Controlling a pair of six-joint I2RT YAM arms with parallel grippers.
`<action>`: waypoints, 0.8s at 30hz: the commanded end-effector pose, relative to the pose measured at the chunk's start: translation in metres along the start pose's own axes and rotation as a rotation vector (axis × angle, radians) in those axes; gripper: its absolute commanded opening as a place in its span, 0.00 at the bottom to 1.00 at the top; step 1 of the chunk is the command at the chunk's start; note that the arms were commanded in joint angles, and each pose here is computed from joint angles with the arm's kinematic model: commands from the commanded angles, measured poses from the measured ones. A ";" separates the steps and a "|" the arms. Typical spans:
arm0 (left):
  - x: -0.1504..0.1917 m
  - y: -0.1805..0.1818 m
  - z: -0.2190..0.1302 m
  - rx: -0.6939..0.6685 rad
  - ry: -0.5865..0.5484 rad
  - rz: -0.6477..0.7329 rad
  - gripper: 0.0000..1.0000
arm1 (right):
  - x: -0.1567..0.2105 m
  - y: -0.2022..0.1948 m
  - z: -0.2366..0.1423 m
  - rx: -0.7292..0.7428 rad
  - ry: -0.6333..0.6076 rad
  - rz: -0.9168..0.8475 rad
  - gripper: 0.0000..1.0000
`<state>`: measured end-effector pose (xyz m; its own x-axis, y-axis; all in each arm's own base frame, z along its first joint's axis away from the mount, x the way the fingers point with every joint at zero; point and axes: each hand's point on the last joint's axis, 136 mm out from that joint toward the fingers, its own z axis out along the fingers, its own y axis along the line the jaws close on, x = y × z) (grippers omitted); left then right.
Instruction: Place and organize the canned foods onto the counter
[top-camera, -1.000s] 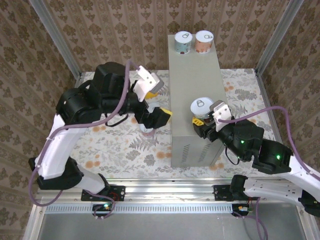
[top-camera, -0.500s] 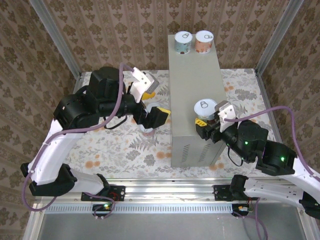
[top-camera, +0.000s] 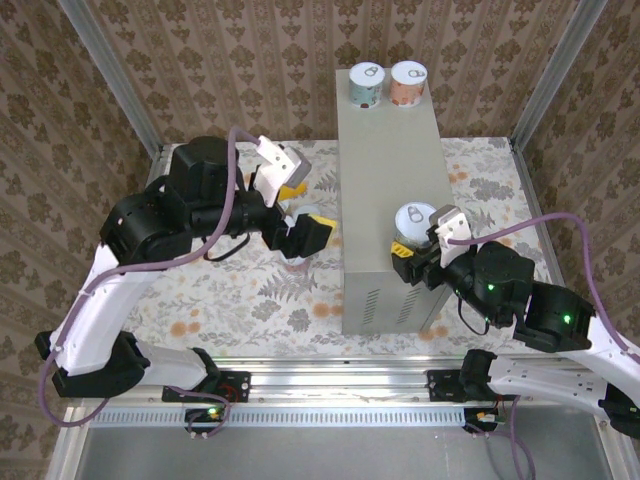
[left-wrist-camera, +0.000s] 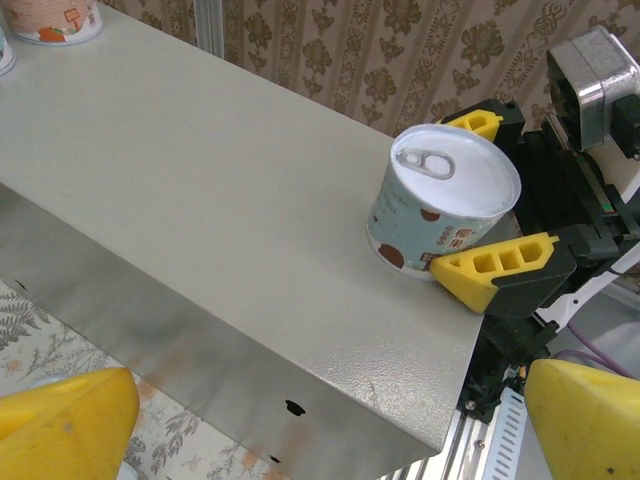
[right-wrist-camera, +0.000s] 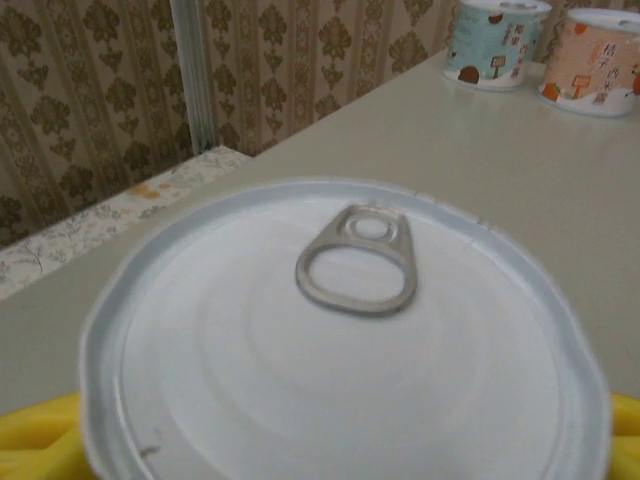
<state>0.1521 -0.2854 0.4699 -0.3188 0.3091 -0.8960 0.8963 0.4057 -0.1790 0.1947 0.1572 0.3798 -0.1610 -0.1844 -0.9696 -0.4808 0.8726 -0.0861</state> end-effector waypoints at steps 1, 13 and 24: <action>-0.004 0.002 -0.006 -0.008 -0.032 -0.018 1.00 | 0.004 -0.002 -0.005 -0.007 0.021 -0.008 0.86; 0.000 0.001 -0.005 0.001 -0.028 -0.018 1.00 | 0.002 -0.008 -0.013 0.003 0.010 0.002 0.84; 0.012 0.014 -0.002 -0.066 -0.006 -0.021 1.00 | -0.019 -0.018 0.011 0.085 0.037 -0.009 0.78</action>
<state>0.1539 -0.2806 0.4562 -0.3306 0.3151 -0.8896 0.8849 0.4312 -0.1762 0.2085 0.1537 0.3776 -0.2115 -0.2355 -0.9486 -0.4359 0.8914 -0.1242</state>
